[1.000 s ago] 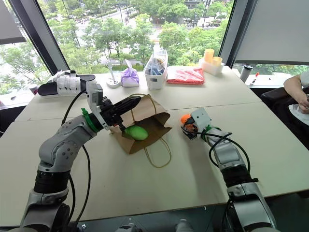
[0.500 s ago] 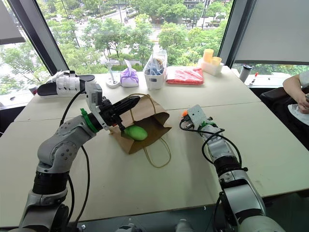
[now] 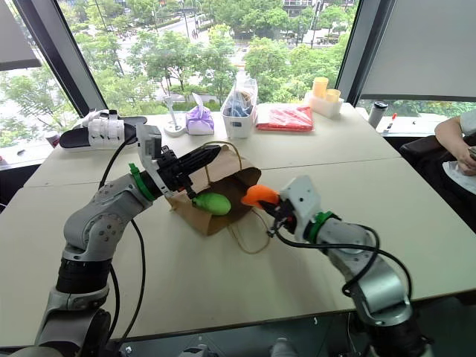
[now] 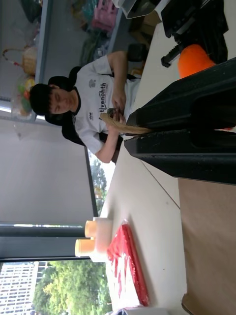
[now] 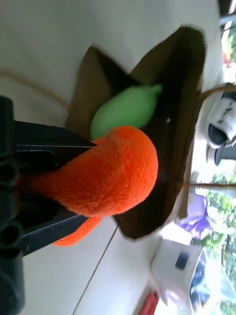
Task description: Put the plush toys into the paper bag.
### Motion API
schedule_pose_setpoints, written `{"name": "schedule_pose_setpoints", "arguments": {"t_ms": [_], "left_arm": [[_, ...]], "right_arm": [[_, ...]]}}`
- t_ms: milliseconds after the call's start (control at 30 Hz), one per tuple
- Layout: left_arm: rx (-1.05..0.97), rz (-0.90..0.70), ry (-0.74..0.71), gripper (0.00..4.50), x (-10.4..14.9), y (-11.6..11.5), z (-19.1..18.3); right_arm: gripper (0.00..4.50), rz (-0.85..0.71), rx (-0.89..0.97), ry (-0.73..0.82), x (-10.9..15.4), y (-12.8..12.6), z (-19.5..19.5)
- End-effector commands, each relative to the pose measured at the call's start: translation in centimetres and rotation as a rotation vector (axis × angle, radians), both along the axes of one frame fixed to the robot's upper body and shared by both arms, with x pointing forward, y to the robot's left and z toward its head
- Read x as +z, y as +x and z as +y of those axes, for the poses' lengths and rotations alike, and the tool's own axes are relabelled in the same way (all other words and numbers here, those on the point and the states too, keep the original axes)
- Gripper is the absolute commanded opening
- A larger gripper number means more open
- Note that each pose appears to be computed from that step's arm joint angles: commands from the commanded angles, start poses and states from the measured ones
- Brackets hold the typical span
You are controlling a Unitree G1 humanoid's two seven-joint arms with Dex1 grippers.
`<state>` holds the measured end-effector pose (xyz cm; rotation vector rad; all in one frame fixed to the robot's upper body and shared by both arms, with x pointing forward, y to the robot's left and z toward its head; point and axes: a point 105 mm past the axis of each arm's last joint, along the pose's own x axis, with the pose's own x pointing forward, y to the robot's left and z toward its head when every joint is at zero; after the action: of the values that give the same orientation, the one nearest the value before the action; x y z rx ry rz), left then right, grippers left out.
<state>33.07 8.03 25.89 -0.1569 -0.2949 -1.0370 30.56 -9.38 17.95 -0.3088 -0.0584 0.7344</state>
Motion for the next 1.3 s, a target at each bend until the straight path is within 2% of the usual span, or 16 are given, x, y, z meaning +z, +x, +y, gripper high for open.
{"name": "schedule_pose_setpoints", "arguments": {"t_ms": [33, 267, 433, 533, 700, 733, 900, 1067, 1100, 1167, 1233, 1300], "left_arm": [[-0.018, -0.051, -0.012, 0.0, 1.2, -0.5, -0.1], [-0.029, -0.052, -0.01, 0.0, 1.2, -1.1, -0.4], [-0.012, -0.056, -0.018, 0.0, 1.3, -1.1, -0.3], [-0.002, -0.058, -0.021, 0.0, 1.4, -1.1, -0.2], [0.008, -0.057, -0.024, 0.0, 1.3, -1.0, 0.0], [0.009, -0.056, -0.025, 0.0, 1.3, -0.9, 0.0], [0.014, -0.055, -0.027, 0.0, 1.3, -0.8, 0.2], [0.013, -0.053, -0.024, 0.0, 1.3, -0.9, 0.2], [0.011, -0.052, -0.025, 0.0, 1.2, -0.8, 0.1], [0.007, -0.049, -0.025, 0.0, 1.1, -0.8, -0.1], [0.003, -0.045, -0.028, 0.0, 1.0, -0.8, -0.2], [0.001, -0.044, -0.027, 0.0, 1.0, -0.9, -0.3]], "right_arm": [[0.05, -0.038, -0.026, 0.003, 0.0, 1.5, 1.7], [0.05, -0.138, -0.105, -0.013, -1.1, 6.6, 4.3], [0.05, -0.144, -0.11, 0.018, -1.6, 9.0, 6.6], [1.38, -0.136, -0.09, 0.028, -1.9, 9.4, 7.6], [4.08, -0.128, -0.084, 0.057, -1.8, 9.4, 7.9], [4.45, -0.125, -0.083, 0.07, -1.5, 9.2, 7.7], [4.45, -0.103, -0.022, 0.134, 1.1, 6.1, 5.0], [4.45, -0.053, 0.018, 0.109, 2.4, 2.1, 1.9], [4.45, -0.017, 0.019, 0.104, 2.2, 1.1, 1.0], [4.45, 0.107, -0.001, 0.077, -0.6, -0.3, -0.6], [4.45, 0.176, -0.03, -0.056, -4.1, -0.8, -1.6], [4.45, 0.21, -0.032, -0.087, -5.6, -0.9, -1.7]]}}
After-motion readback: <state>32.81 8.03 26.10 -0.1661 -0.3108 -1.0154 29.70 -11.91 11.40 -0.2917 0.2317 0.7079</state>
